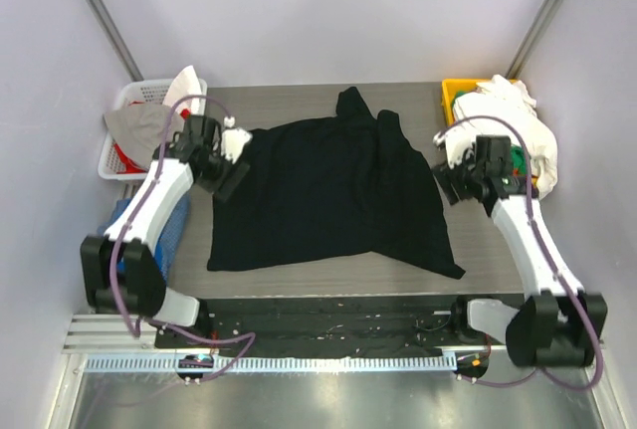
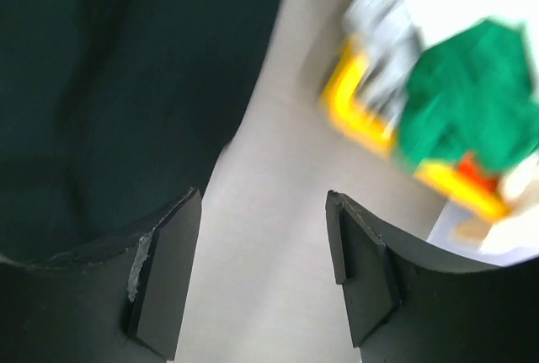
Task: Fold and stack the t-shirts
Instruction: Flatten out the tshirt
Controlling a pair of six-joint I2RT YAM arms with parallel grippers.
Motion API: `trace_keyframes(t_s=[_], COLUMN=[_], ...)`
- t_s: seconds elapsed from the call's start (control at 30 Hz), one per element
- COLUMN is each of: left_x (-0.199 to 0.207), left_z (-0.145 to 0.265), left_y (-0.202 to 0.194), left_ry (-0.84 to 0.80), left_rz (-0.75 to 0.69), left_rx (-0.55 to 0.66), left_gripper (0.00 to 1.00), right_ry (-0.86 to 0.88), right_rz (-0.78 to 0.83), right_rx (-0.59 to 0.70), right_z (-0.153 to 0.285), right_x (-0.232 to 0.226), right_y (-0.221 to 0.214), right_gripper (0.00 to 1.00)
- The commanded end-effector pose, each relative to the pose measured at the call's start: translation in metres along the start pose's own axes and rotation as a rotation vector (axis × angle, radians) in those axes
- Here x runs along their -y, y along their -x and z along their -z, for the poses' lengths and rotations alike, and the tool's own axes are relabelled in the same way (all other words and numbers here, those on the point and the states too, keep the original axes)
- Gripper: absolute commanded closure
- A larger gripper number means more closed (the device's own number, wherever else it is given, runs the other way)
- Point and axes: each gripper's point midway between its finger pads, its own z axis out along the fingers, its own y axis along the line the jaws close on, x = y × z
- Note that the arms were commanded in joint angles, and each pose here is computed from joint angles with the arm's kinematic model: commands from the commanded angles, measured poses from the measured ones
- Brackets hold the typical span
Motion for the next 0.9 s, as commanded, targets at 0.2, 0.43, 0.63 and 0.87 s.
trace_keyframes(t_s=[0.2,0.43,0.63,0.87], left_x=[-0.069,-0.072,-0.069,-0.073], left_z=[-0.068,-0.098,-0.117,-0.125], left_y=[0.132,0.152,0.153,0.148], left_ry=[0.105,0.100,0.111,0.152], left_rz=[0.133,0.112,0.061,0.027], left_rx=[0.197,0.209,0.190,0.154], left_gripper=[0.21,0.20,0.19,0.19], right_ry=[-0.238,-0.187,-0.053,0.088], right_rz=[-0.161,-0.162,-0.143,-0.149], right_rx=[0.326,0.323,0.312,0.287], right_z=[-0.094,-0.163,-0.216,-0.252], right_x=[0.122,0.131,0.095,0.060], right_y=[0.165,0.195,0.207,0.198], right_gripper=[0.32,0.31,0.31,0.37])
